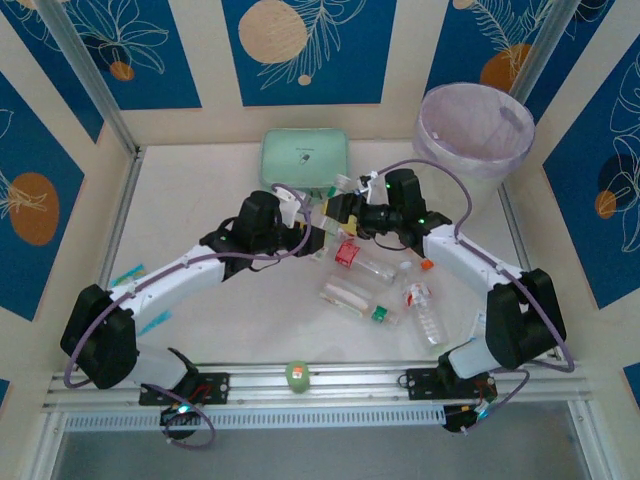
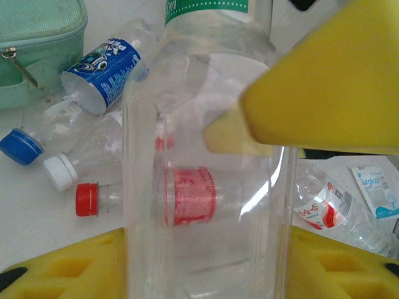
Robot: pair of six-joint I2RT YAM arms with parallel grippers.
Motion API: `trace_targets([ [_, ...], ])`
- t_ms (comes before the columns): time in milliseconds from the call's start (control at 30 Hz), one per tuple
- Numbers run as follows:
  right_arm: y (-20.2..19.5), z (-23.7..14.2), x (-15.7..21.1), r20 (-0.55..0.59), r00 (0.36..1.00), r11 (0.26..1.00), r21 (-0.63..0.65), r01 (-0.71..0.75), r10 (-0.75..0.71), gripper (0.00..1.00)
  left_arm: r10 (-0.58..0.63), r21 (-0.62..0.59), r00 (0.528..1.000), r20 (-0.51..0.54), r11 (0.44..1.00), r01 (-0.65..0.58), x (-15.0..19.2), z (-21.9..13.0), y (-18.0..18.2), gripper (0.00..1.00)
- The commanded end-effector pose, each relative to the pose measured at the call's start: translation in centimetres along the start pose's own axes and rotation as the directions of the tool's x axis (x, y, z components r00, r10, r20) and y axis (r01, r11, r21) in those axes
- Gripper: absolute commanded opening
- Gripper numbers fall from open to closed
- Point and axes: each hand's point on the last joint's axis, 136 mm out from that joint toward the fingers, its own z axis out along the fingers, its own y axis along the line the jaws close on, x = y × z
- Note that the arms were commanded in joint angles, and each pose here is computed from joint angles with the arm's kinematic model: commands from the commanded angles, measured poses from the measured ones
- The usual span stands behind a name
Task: Put the plastic bottles in the bin
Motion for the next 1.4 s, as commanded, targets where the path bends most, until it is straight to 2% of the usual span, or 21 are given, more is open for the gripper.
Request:
trace_targets([
  [0,1.5,0.6,-0.9,0.012,1.0,0.999,-0.045,0.028,-0.027,0.7,0.055,0.031,0.997,0.057,0.998,-0.057,-1.5,-0.2,-1.4,0.57],
  [200,0.6,-0.4,-1.5,0.034,0.999,1.0,0.001,0.024,-0.024,0.46,0.055,0.076,0.997,0.061,0.995,-0.06,-1.7,0.3,-2.2,0.63],
  [267,0.7,-1.2,-2.0,0.054,0.998,0.999,0.009,0.031,-0.032,0.45,0.051,0.074,0.997,0.06,0.996,-0.055,-1.7,0.3,-2.1,0.7],
  [333,1.0,-2.1,-2.6,0.075,0.996,0.998,0.032,0.052,-0.054,0.44,0.054,0.077,0.997,0.06,0.995,-0.058,-1.4,0.0,-2.1,0.83],
  [400,1.2,-3.3,-3.5,0.099,0.991,0.994,0.07,0.083,-0.09,0.42,0.065,0.071,0.996,0.068,0.995,-0.07,-1.2,-0.5,-2.1,0.91],
  [567,3.0,-8.7,-6.7,0.193,0.95,0.953,0.229,0.199,-0.245,0.37,0.078,0.019,0.993,0.087,0.997,-0.08,-0.6,-1.7,-1.1,0.95],
  [767,6.6,-17.3,-11.3,0.306,0.828,0.83,0.473,0.295,-0.469,0.33,0.022,-0.053,1.0,0.001,0.998,-0.021,1.1,-0.4,1.0,0.96],
  [900,8.0,-22.9,-14.8,0.315,0.713,0.662,0.699,0.271,-0.626,0.29,-0.009,-0.047,0.999,-0.033,0.999,0.007,1.6,0.2,1.0,0.95],
  [1000,7.9,-25.8,-17.7,0.274,0.664,0.558,0.788,0.259,-0.696,0.26,-0.007,-0.064,0.999,-0.05,0.998,0.004,1.6,0.2,1.2,0.95],
  [1133,5.8,-29.7,-21.7,0.267,0.68,0.49,0.857,0.156,-0.683,0.13,-0.009,-0.044,0.998,-0.063,0.999,0.006,1.7,0.0,0.8,0.95],
  [1267,2.9,-31.1,-24.6,0.219,0.714,0.417,0.902,0.112,-0.665,0.11,-0.027,-0.04,0.998,-0.065,0.999,0.024,2.7,-0.6,0.9,0.95],
  [1367,0.8,-30.7,-25.8,0.15,0.751,0.368,0.921,0.131,-0.643,0.01,-0.036,-0.07,0.997,-0.063,0.997,0.032,3.5,-1.3,1.5,0.96],
])
